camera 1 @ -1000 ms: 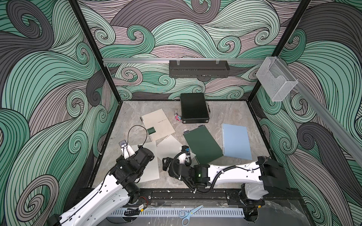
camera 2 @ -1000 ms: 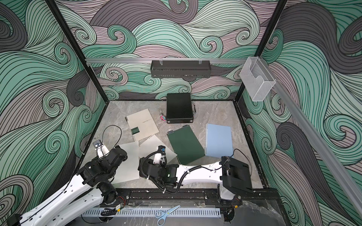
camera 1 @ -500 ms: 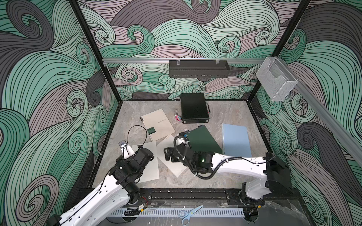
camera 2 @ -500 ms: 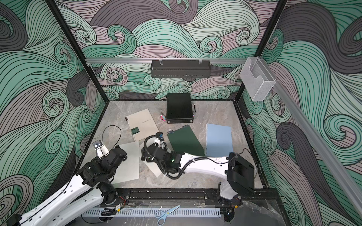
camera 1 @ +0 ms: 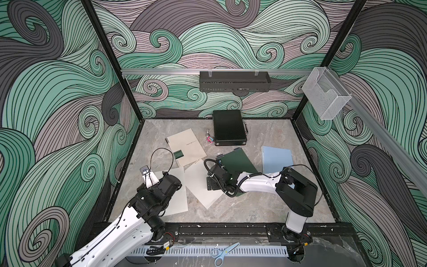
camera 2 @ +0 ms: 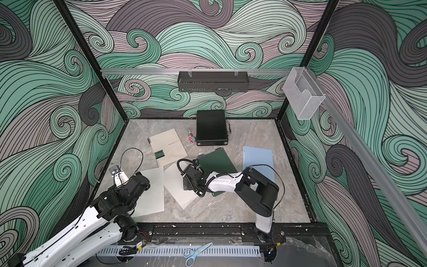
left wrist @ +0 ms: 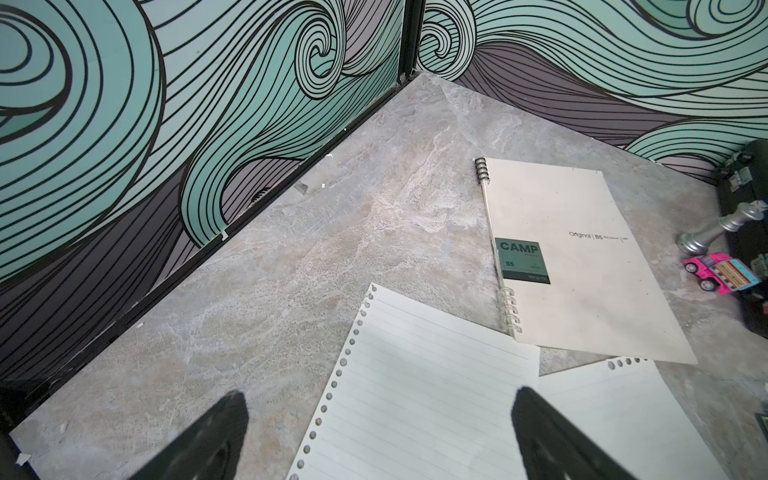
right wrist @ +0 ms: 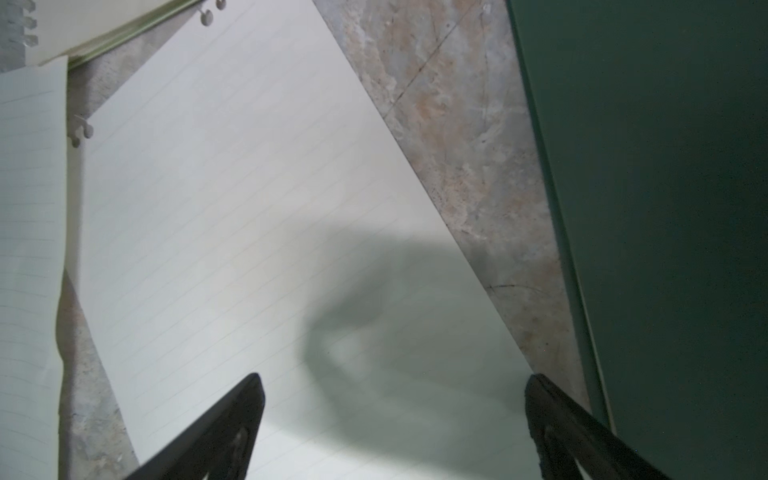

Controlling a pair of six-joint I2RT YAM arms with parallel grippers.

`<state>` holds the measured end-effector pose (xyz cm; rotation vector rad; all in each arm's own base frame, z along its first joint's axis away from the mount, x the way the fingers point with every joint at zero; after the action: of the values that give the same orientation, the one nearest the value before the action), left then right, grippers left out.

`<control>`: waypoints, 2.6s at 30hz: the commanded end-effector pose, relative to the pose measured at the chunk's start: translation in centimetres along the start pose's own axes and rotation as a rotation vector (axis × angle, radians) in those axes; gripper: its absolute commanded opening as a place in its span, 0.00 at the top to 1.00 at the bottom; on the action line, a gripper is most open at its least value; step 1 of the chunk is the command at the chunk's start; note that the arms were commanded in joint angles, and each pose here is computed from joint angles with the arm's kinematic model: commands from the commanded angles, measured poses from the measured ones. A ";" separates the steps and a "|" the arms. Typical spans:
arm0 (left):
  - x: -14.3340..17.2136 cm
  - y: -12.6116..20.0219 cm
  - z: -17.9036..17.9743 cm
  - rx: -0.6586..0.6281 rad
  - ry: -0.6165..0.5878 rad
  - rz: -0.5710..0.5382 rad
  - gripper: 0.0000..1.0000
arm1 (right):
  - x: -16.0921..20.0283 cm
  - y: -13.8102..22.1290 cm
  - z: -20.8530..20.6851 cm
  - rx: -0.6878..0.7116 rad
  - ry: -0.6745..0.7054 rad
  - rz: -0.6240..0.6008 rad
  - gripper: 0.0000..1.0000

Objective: Tear off pages from different notebooks
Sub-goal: Adjust the paper at the center of the board, then move the notebook to the center of the board.

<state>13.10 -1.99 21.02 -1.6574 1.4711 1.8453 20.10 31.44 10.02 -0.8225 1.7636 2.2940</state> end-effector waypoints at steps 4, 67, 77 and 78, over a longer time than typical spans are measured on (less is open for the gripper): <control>0.2 0.0 0.6 -0.013 -0.009 -0.005 0.02 | 2.8 0.7 1.9 -0.004 -0.053 0.024 0.03; 0.3 0.0 0.7 0.004 -0.006 -0.001 0.01 | -4.8 4.5 4.7 -0.024 0.005 -0.221 0.48; 0.4 -0.2 0.0 0.016 -0.029 0.011 0.01 | -5.3 10.0 -8.3 0.117 -0.178 -0.354 0.24; 0.4 -0.2 0.0 0.014 -0.029 0.012 0.02 | -5.2 10.0 -9.7 0.119 -0.204 -0.365 0.24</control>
<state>12.94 -1.91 20.73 -1.6391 1.4801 1.8358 23.03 24.07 22.13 -0.8514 1.3875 2.0067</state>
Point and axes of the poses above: each gripper's point midway between its finger pads, its own y axis back along the fingers, its own z axis along the line the jaws close on, x = y × z, the point moved 9 cm from there along y, back along the fingers, and after that the axes turned 6 degrees about y, right-handed, at the moved point
